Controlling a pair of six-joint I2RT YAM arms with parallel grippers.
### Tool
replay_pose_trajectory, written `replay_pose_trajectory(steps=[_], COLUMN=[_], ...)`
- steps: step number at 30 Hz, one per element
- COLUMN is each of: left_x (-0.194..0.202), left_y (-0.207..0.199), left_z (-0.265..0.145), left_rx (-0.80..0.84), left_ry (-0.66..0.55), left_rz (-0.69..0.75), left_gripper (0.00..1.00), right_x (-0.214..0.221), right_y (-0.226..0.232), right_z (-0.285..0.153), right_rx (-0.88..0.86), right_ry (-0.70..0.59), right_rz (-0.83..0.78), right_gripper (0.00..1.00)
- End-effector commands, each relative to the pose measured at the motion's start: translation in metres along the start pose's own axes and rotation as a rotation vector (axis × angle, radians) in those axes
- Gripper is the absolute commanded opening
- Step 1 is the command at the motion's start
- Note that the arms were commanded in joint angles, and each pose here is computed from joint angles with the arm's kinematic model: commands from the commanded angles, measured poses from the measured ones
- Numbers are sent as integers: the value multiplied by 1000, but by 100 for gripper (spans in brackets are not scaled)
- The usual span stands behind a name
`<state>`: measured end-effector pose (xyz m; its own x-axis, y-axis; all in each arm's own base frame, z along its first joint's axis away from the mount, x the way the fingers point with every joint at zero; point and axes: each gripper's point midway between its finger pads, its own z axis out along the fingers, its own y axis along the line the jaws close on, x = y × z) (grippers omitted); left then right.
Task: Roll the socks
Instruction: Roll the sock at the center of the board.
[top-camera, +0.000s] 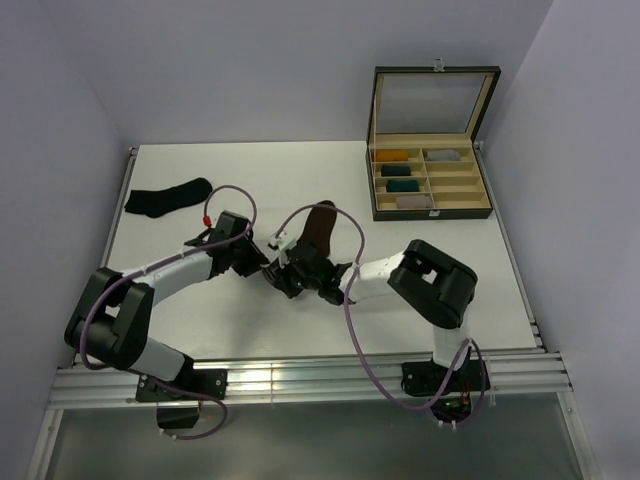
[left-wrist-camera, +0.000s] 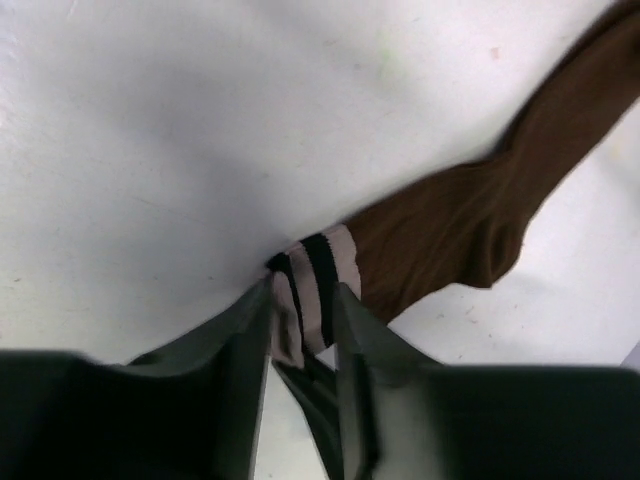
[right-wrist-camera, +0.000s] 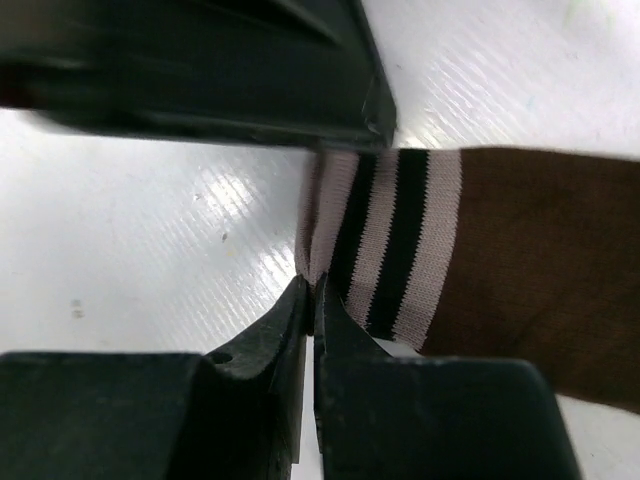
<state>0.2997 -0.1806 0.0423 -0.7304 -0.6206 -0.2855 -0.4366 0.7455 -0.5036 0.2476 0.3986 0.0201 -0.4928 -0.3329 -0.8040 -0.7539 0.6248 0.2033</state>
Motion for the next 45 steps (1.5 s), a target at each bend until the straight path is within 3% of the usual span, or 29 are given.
replay_pose_trajectory(steps=[1, 4, 9, 10, 18, 29, 45], left_x=[-21, -27, -25, -18, 5, 17, 44], left_y=[-19, -16, -8, -5, 22, 37, 42], left_z=[-17, -26, -40, -44, -31, -7, 16], left_rx=[98, 112, 165, 195, 175, 107, 121], left_ry=[-103, -154, -193, -178, -126, -71, 23], left_rz=[-11, -39, -61, -41, -27, -14, -19], left_gripper=[44, 55, 55, 50, 33, 15, 10], right_x=[14, 6, -4, -6, -5, 6, 12], right_y=[3, 7, -2, -3, -18, -27, -29], right_z=[-11, -14, -15, -11, -12, -5, 0], right_rx=[-111, -235, -331, -389, -463, -421, -396], right_ry=[85, 85, 80, 77, 80, 118, 142], right_rz=[209, 336, 541, 690, 951, 994, 981], right_gripper=[0, 0, 0, 0, 0, 0, 1])
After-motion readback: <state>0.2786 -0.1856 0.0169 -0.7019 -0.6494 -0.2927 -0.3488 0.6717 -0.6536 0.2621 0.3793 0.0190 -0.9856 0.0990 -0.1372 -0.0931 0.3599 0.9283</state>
